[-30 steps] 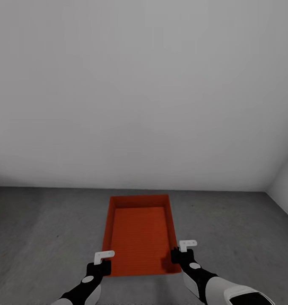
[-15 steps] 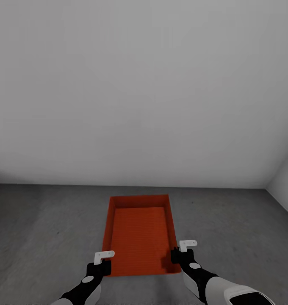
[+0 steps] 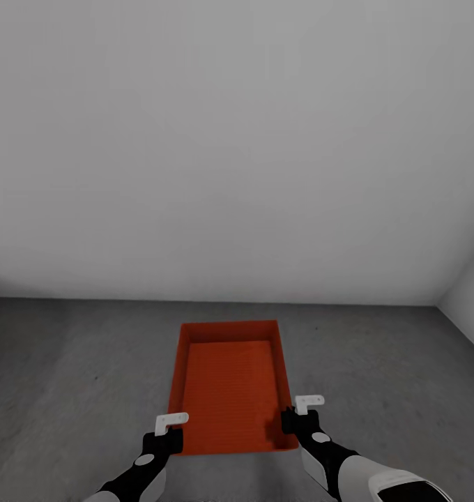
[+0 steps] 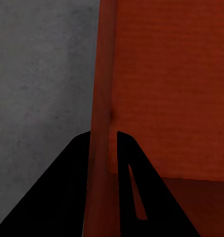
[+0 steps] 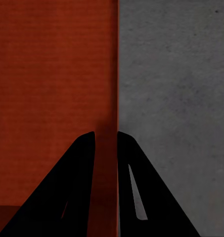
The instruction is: Move the two storage containers from the living room to the garage. In the garage, place one container on the floor and stack the other container on top of it (either order is fine).
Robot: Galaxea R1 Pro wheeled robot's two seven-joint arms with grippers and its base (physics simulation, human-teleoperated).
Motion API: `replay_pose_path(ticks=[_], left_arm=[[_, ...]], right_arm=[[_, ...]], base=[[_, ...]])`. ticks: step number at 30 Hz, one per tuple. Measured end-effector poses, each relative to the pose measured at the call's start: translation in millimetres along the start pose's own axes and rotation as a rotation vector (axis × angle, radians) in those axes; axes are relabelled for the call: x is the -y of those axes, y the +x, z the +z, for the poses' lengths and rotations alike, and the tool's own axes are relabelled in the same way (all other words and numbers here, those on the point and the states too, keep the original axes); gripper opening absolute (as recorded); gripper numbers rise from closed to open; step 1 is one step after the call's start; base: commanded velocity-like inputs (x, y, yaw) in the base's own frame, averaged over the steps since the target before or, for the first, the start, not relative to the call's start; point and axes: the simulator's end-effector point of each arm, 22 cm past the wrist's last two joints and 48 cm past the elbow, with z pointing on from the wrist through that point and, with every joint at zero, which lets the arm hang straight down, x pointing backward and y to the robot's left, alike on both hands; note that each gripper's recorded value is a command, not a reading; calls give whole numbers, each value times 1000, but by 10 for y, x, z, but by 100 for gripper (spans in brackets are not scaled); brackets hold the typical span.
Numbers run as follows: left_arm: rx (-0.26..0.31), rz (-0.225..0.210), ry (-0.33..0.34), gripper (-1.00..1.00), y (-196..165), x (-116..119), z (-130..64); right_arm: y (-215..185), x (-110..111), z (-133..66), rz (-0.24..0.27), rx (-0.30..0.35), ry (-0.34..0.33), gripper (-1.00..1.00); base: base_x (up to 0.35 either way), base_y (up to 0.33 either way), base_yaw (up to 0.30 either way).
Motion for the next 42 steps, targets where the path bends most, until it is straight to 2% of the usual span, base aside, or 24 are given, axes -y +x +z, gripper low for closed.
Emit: replay_pose_path(ticks=[42], left_arm=[[-66, 3, -6, -100, 350, -24, 99]], right_arm=[[366, -3, 109, 3, -66, -2, -100]], base=[[0, 0, 0]])
